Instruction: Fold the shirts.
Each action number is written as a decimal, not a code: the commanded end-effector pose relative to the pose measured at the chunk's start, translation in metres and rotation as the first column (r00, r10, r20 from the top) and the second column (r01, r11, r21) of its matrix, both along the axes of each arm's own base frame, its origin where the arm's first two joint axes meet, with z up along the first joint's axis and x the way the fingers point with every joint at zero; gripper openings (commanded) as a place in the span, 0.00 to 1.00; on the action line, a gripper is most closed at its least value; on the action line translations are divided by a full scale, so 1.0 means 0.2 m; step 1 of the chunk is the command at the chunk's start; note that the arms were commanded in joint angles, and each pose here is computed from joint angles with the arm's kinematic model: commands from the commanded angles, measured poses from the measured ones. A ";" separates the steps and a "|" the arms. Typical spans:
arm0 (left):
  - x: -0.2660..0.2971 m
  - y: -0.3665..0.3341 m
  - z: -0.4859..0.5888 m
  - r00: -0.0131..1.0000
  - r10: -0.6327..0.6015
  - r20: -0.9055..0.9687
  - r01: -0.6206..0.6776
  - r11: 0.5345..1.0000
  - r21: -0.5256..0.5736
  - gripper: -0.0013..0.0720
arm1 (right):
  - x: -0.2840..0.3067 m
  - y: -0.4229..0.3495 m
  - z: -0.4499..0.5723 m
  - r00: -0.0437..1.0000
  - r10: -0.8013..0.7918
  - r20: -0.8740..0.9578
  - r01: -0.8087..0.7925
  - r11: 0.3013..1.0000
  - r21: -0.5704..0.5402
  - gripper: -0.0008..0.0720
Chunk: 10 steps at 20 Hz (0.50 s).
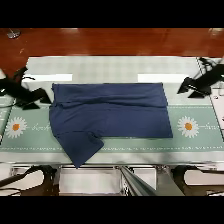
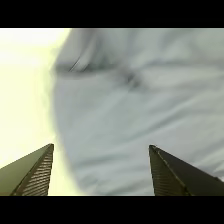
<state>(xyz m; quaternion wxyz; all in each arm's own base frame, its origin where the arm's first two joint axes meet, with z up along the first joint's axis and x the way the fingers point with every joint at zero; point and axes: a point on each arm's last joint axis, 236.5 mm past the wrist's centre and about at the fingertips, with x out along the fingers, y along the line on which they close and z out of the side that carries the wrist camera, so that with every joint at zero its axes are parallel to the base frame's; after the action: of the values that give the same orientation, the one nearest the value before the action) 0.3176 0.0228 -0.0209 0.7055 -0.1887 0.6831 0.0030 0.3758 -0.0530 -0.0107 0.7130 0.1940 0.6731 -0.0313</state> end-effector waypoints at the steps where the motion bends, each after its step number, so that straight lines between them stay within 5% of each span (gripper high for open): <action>1: -0.27 0.07 -0.03 0.989 0.145 -0.014 -0.145 0.988 -0.044 0.98 | -0.15 -0.09 0.04 0.975 -0.153 0.162 0.155 0.988 0.003 0.86; 5: -0.42 -0.09 -0.14 0.942 0.334 0.018 -0.313 0.899 -0.306 0.98 | -0.40 0.17 -0.09 0.948 -0.220 0.229 0.181 0.967 0.180 0.86; 10: -0.60 -0.19 -0.31 0.923 0.375 -0.079 -0.379 0.859 -0.343 0.98 | -0.61 0.48 -0.21 0.965 -0.182 0.190 0.117 0.942 0.313 0.86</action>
<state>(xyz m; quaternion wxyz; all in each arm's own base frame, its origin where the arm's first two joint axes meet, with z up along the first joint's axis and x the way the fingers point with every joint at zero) 0.2124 -0.0008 -0.0684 0.6581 -0.4113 0.6303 0.0225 0.2717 0.0128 -0.0422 0.7463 0.3274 0.5794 0.0077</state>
